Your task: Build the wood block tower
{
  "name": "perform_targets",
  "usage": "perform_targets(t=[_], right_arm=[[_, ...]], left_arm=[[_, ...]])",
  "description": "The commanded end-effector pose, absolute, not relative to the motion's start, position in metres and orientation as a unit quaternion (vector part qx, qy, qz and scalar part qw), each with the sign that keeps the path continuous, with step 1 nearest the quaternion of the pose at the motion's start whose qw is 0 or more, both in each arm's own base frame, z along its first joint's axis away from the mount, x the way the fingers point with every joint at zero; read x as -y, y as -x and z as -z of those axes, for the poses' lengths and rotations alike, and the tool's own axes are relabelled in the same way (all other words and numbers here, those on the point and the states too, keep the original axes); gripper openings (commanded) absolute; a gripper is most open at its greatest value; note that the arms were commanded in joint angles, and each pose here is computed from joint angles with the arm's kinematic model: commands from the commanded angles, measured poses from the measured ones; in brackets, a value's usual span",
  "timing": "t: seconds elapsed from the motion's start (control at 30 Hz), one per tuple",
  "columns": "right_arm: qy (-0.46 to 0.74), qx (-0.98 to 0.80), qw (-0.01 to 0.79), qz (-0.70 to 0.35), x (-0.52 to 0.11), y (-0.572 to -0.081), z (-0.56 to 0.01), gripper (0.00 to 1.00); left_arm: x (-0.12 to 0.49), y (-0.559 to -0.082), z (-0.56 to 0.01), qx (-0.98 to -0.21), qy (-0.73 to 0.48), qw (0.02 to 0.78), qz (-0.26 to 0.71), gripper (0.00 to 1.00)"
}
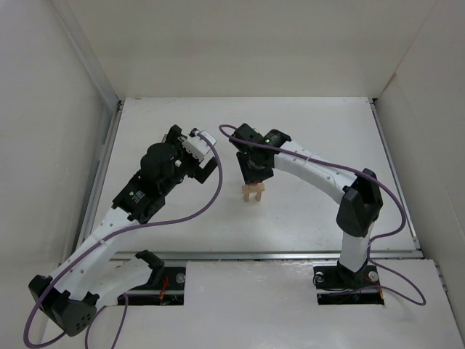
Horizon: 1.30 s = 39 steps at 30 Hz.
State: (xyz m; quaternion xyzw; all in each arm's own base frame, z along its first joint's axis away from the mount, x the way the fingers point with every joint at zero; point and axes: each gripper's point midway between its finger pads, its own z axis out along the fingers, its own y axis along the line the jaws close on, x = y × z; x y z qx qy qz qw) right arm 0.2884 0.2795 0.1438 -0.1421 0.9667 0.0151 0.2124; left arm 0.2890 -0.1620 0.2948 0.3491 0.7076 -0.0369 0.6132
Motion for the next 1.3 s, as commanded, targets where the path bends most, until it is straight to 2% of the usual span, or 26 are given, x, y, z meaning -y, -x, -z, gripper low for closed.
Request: perform_targets(t=[0.0, 1.0, 1.27], right_arm=[[0.139, -0.966, 0.217, -0.007, -0.2810, -0.2895, -0.1421, 0.36], [0.131, -0.968, 0.213, 0.001, -0.2810, -0.2908, -0.1352, 0.39], [0.129, -0.967, 0.222, 0.003, -0.2833, -0.2917, -0.1384, 0.46]], left_arm=[[0.1638, -0.2922, -0.3051, -0.694, -0.341, 0.633, 0.041, 1.00], [0.1574, -0.2952, -0.3087, -0.690, -0.335, 0.641, 0.027, 1.00], [0.1571, -0.2953, -0.3044, -0.691, -0.340, 0.638, 0.023, 1.00]])
